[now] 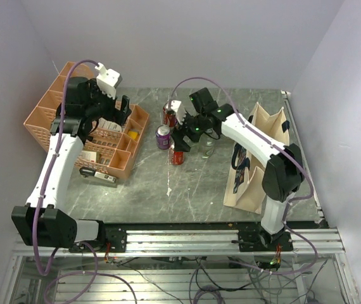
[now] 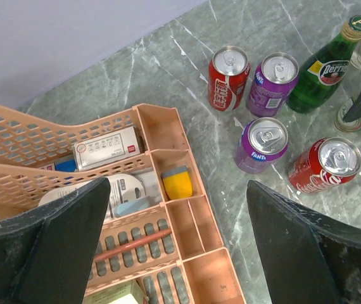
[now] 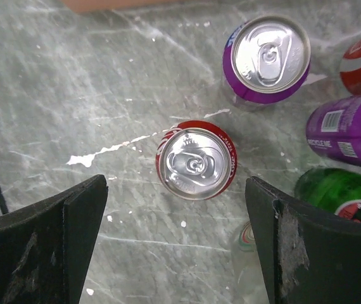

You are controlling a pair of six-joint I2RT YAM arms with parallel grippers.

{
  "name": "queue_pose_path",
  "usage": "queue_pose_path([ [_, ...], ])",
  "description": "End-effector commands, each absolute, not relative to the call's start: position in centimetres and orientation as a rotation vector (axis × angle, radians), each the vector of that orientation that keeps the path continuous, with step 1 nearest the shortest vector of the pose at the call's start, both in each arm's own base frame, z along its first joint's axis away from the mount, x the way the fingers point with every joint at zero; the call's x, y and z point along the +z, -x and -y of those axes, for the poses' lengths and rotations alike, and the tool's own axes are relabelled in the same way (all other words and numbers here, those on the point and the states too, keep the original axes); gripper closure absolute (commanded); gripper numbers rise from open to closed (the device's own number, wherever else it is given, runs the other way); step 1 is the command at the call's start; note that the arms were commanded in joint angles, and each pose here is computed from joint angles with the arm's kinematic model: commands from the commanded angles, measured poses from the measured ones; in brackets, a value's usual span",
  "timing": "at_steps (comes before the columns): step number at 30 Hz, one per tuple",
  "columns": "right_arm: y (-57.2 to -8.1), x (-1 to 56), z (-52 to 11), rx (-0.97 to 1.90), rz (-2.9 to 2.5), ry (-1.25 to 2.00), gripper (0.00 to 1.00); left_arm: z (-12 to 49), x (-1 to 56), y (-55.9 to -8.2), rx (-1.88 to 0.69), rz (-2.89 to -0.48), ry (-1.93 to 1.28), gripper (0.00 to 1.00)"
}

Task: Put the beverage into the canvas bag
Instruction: Pick up the drink from the center of the board.

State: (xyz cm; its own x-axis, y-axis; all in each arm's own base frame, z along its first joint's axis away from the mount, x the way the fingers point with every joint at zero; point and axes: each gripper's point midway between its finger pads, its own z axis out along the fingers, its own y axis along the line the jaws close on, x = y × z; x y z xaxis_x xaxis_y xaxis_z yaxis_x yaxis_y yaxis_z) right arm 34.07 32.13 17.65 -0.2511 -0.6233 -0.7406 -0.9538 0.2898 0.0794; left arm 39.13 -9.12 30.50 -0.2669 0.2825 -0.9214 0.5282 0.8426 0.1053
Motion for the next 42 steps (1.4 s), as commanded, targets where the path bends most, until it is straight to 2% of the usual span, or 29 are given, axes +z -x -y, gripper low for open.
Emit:
queue_pose_path([
  [1,-35.1,15.1,-32.4,0.613,-1.995,1.442,0.09,8.4,31.7,-38.9,-0.261,-1.829,-0.553,0.00],
  [13,-34.5,9.6,-33.3,0.582,-2.092,1.489,0.09,7.9,31.3,-38.0,-0.271,-1.837,-0.536,0.00],
  [19,-34.8,7.7,-33.8,0.581,-2.141,1.470,0.20,7.9,31.2,-37.7,-0.279,-1.839,-0.542,0.00],
  [26,-35.2,7.8,-33.8,0.566,-2.142,1.456,0.42,8.1,31.0,-37.5,-0.289,-1.842,-0.556,0.00],
  [31,-35.5,10.6,-34.6,0.605,-2.098,1.430,0.58,8.1,30.8,-37.5,-0.282,-1.841,-0.588,0.01],
  [33,-35.2,13.5,-34.8,0.629,-2.042,1.429,0.62,8.2,30.6,-37.5,-0.286,-1.842,-0.604,0.01],
  [42,-34.6,26.7,-31.1,0.638,-1.825,1.351,0.69,9.1,30.2,-37.7,-0.309,-1.840,-0.662,0.00],
])
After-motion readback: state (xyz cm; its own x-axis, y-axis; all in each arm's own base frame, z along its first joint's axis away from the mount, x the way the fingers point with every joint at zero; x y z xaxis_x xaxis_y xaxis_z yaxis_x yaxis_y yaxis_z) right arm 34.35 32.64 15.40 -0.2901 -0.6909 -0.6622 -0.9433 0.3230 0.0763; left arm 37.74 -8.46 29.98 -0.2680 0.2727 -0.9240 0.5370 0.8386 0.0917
